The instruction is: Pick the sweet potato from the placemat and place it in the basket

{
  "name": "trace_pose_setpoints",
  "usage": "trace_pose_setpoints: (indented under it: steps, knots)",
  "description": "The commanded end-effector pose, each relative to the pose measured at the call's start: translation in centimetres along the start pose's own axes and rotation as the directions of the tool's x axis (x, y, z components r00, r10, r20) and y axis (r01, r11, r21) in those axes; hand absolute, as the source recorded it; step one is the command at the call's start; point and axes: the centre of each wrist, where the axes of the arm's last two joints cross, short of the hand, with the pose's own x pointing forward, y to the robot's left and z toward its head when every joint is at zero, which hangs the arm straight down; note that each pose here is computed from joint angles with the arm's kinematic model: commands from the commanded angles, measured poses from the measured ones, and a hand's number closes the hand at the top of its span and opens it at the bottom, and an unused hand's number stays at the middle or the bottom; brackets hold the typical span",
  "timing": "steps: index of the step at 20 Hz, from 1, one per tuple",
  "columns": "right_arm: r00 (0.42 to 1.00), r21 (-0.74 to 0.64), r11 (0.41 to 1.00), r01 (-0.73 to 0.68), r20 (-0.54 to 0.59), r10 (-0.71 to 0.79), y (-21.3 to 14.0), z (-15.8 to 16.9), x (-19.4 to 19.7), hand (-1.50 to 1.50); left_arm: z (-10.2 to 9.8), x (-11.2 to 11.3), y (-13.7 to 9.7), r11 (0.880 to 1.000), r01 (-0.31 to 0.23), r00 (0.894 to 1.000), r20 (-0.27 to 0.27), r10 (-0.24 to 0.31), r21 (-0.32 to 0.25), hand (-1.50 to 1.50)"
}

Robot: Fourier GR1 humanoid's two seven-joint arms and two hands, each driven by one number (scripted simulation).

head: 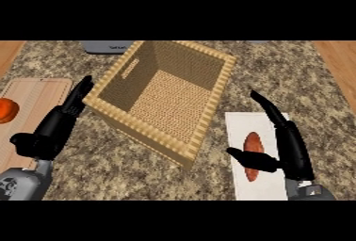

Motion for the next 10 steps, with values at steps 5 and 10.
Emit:
trace_pose_setpoints:
  steps: [5,10]
  knots:
    - [0.829,0.161,0.846,-0.508,-0.176,0.531,-6.9,-1.1,2.9,-1.5,-0.3,0.5,-0.5,1.0,-0.009,1.0,-0.006,0.009,0.007,0.0]
    - [0.803,0.431,0.78,-0.454,-0.182,0.568,-8.9,-0.6,8.0,-1.5,-0.2,0.2,0.2,1.0,0.01,1.0,-0.003,-0.01,0.015,0.0]
